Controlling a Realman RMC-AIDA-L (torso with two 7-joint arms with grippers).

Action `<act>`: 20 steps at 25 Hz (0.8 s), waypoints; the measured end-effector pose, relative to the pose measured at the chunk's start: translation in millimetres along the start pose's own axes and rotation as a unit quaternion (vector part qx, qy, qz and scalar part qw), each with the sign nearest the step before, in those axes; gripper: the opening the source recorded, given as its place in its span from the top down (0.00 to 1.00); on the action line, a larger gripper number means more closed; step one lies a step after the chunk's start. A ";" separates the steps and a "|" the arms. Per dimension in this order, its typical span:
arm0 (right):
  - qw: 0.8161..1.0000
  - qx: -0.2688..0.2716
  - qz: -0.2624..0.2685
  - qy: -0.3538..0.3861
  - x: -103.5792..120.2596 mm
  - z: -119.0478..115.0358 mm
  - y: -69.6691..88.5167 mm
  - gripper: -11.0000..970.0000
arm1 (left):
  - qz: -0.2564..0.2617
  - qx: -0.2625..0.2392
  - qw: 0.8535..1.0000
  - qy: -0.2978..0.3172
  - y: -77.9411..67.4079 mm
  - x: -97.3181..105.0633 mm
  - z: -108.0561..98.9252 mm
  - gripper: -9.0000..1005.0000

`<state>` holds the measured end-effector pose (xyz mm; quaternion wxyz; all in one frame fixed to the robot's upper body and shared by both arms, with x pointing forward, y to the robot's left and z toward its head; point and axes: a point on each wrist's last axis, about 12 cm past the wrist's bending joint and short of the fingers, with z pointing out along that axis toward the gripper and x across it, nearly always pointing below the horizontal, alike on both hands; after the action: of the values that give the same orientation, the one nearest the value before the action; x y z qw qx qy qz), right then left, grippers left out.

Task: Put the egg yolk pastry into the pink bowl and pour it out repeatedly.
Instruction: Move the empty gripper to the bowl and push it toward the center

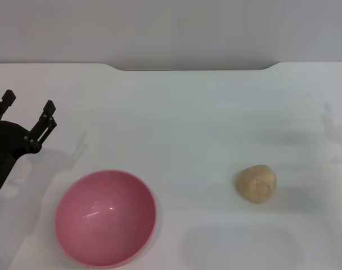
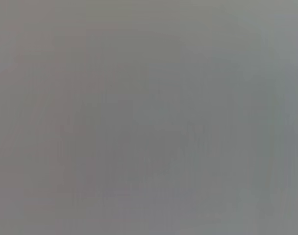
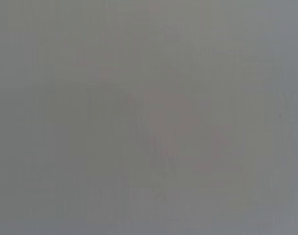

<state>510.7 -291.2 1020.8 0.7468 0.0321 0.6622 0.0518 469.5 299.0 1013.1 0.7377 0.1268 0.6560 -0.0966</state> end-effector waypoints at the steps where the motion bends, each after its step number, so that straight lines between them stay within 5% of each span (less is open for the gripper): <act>1: 1.000 0.000 0.000 0.000 0.0 0.0 0.0 0.36 | 0.000 0.000 1.000 0.000 0.0 0.0 0.0 0.20; 12: 1.000 0.000 0.001 0.000 0.0 0.0 -0.3 0.36 | -0.007 0.007 1.000 0.009 -2.3 1.8 2.6 0.20; 20: 1.000 -0.002 0.001 0.003 0.2 2.9 0.9 0.37 | -0.134 -0.016 0.991 0.020 17.0 -1.7 23.3 0.20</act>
<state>513.6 -290.2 1021.1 0.7446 0.0315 0.6646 0.0540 496.5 307.9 1018.3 0.7067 0.0276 0.6832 -0.1817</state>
